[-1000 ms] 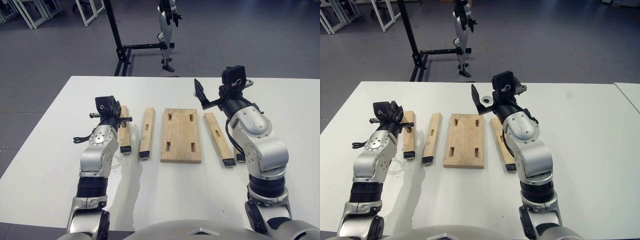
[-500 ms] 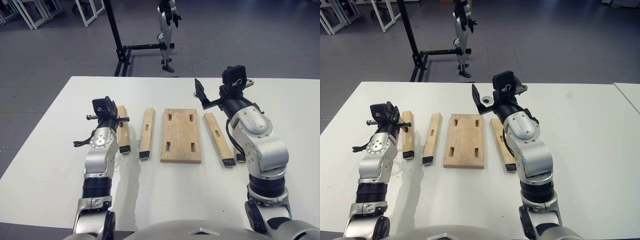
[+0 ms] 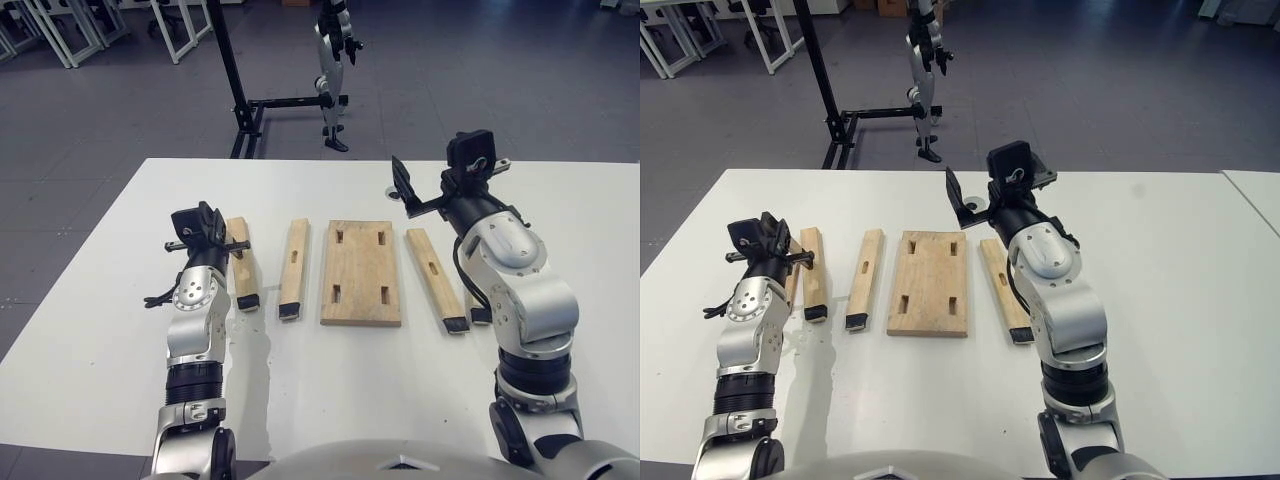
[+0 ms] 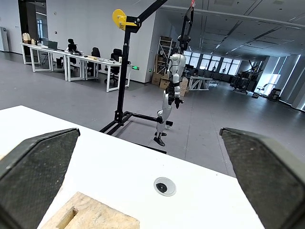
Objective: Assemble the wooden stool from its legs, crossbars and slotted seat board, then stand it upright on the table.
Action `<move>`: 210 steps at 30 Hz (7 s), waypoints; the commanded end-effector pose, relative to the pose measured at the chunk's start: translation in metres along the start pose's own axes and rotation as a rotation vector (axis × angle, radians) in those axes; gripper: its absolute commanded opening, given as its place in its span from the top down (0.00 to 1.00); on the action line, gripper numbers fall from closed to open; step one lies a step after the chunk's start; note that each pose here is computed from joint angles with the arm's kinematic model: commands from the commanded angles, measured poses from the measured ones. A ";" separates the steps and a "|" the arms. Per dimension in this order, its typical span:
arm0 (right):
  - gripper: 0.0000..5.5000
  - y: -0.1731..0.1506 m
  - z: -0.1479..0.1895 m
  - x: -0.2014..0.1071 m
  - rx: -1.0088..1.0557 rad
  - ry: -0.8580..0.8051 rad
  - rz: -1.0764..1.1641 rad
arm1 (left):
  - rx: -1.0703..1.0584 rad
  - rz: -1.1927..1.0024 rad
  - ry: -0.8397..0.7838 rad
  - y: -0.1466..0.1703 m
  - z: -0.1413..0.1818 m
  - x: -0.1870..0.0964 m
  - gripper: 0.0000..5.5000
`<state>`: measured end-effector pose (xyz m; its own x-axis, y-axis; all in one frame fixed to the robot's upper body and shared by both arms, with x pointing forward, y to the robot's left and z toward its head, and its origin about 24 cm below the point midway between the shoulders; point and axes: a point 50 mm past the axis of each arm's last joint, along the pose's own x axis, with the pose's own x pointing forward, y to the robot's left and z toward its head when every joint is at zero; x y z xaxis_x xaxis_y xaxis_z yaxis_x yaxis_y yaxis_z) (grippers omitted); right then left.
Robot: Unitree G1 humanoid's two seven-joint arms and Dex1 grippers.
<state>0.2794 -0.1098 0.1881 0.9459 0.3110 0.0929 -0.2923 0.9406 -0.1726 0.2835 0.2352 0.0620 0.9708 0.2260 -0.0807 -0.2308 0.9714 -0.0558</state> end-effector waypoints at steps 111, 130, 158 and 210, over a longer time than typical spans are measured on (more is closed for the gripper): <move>0.00 0.004 0.002 0.002 -0.006 -0.006 0.011 | 0.024 -0.219 0.149 -0.043 -0.018 -0.024 0.75; 0.00 0.005 -0.001 -0.001 0.003 0.000 -0.010 | 0.048 -0.239 -0.034 -0.063 0.118 -0.004 0.47; 0.00 0.009 -0.004 -0.005 0.060 0.011 -0.043 | -0.224 -0.343 -0.464 -0.045 0.217 0.020 0.47; 0.00 0.002 0.035 0.001 0.049 -0.079 -0.026 | 0.202 -0.132 0.730 -0.012 -0.088 -0.094 0.61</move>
<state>0.2741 -0.1020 0.2134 0.9404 0.3033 0.1541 -0.2861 0.9501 -0.1242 0.2141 0.1824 0.0193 0.8298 -0.0049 -0.5581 0.0377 0.9982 0.0473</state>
